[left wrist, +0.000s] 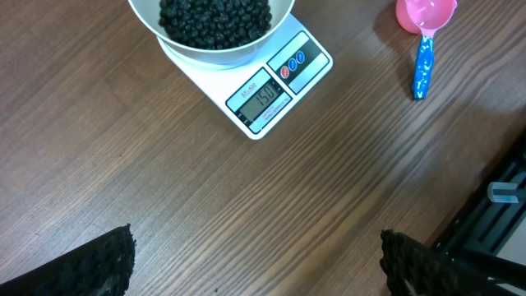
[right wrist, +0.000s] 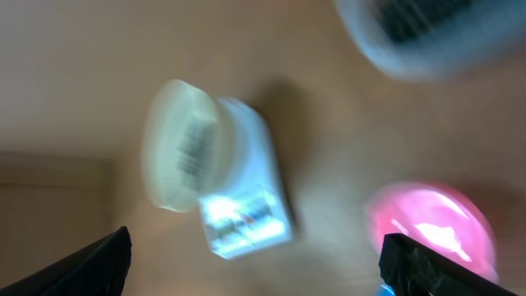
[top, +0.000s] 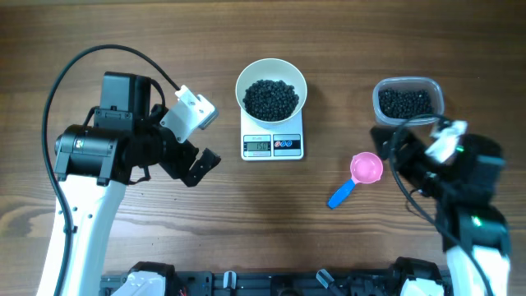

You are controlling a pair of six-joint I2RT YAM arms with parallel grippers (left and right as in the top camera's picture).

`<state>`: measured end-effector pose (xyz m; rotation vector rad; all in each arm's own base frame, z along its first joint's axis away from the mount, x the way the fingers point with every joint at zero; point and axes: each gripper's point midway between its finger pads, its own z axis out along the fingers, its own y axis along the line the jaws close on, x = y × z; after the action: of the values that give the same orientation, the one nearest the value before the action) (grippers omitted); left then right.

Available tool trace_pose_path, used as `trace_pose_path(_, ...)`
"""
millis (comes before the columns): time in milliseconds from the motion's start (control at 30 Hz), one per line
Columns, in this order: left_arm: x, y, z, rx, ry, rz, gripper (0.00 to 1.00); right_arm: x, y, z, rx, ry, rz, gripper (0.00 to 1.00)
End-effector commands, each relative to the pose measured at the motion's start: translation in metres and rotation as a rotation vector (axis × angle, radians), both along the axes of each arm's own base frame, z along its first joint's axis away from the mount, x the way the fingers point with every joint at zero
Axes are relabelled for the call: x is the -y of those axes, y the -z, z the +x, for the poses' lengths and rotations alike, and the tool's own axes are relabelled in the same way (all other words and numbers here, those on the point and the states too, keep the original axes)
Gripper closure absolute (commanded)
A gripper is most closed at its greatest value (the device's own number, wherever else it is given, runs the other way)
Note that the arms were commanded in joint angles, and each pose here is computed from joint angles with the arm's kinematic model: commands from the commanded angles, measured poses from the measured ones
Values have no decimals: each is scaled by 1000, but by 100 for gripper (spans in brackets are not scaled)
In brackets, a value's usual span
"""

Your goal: Scoop item into bowl and weigh 150g on scale

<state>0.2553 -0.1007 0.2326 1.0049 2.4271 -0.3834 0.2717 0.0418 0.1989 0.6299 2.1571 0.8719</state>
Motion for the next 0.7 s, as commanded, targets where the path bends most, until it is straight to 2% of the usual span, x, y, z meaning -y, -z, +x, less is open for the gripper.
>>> trace_pose_path(0, -1, -1, -1, 12, 11, 5, 0, -6, -94, -10, 253, 38, 79, 0)
trace_pose_path(67, -1, -1, -1, 12, 12, 5, 0, -7, -104, -17, 214, 112, 239, 1)
trace_pose_path(133, -1, -1, -1, 12, 11, 5, 0, -10, -96, -20, 101, 175, 401, 0)
trace_pose_path(200, -1, -1, -1, 12, 12, 5, 0, -16, -85, -26, 25, 165, 442, 1)
trace_pose_path(267, -1, -1, -1, 12, 12, 5, 0, -17, -92, -26, 105, 103, 348, 0)
trace_pose_path(333, -1, -1, -1, 12, 11, 5, 0, -15, -110, -26, 302, 5, 125, 0)
trace_pose_path(400, -1, -1, -1, 12, 12, 5, 0, -14, -117, -29, 394, -33, -13, 0)
trace_pose_path(600, -1, -1, -1, 12, 12, 5, 0, -15, -137, -65, 643, -37, -304, 0)
trace_pose_path(667, -1, -1, -1, 12, 11, 5, 0, -13, -127, -71, 669, -10, -312, 0)
